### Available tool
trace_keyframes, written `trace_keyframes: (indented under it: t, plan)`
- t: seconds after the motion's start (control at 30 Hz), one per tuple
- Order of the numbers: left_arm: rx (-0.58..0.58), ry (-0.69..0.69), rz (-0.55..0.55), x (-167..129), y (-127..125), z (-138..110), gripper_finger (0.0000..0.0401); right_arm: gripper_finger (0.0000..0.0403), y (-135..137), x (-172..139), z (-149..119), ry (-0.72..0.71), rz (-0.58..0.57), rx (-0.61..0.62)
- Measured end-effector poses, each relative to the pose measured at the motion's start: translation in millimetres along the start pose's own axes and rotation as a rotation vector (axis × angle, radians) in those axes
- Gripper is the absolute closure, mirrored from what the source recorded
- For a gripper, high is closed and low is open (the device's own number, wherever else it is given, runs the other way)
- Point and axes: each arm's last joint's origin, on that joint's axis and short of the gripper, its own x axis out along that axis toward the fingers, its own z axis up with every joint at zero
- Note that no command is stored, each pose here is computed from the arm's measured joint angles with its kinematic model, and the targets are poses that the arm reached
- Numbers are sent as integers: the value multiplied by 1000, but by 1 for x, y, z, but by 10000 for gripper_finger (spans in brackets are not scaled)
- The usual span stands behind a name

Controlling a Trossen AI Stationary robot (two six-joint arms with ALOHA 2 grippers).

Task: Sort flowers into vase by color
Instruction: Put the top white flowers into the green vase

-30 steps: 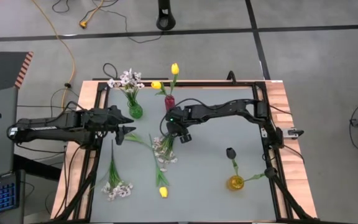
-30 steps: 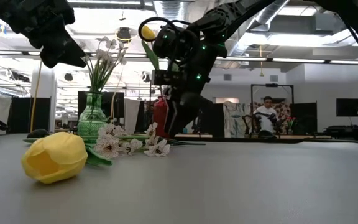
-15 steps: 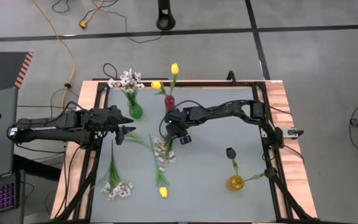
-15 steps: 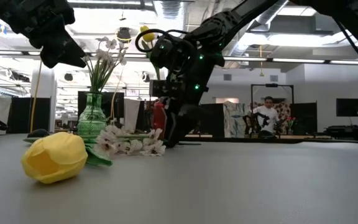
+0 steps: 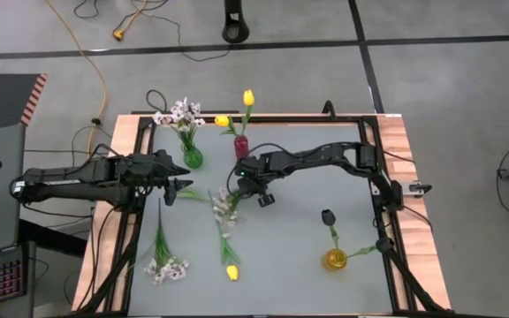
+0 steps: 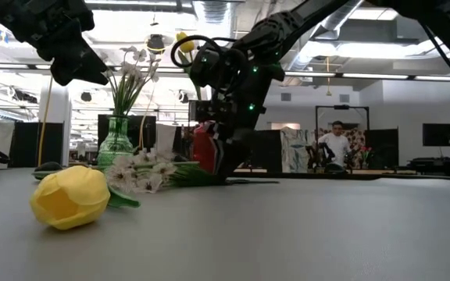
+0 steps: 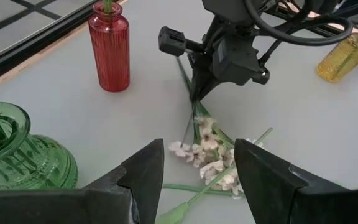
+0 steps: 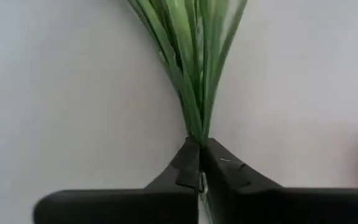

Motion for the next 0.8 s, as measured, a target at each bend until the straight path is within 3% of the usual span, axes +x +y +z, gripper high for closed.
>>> trace_keyframes:
  t: [0.3,0.8]
  plan:
    - [0,-3,-1,0,0,0,218,377,10,-28,2,19,8,-22]
    - [3,-33,-7,0,-1,3,218,373,31,-137,-4,59,-122,-23]
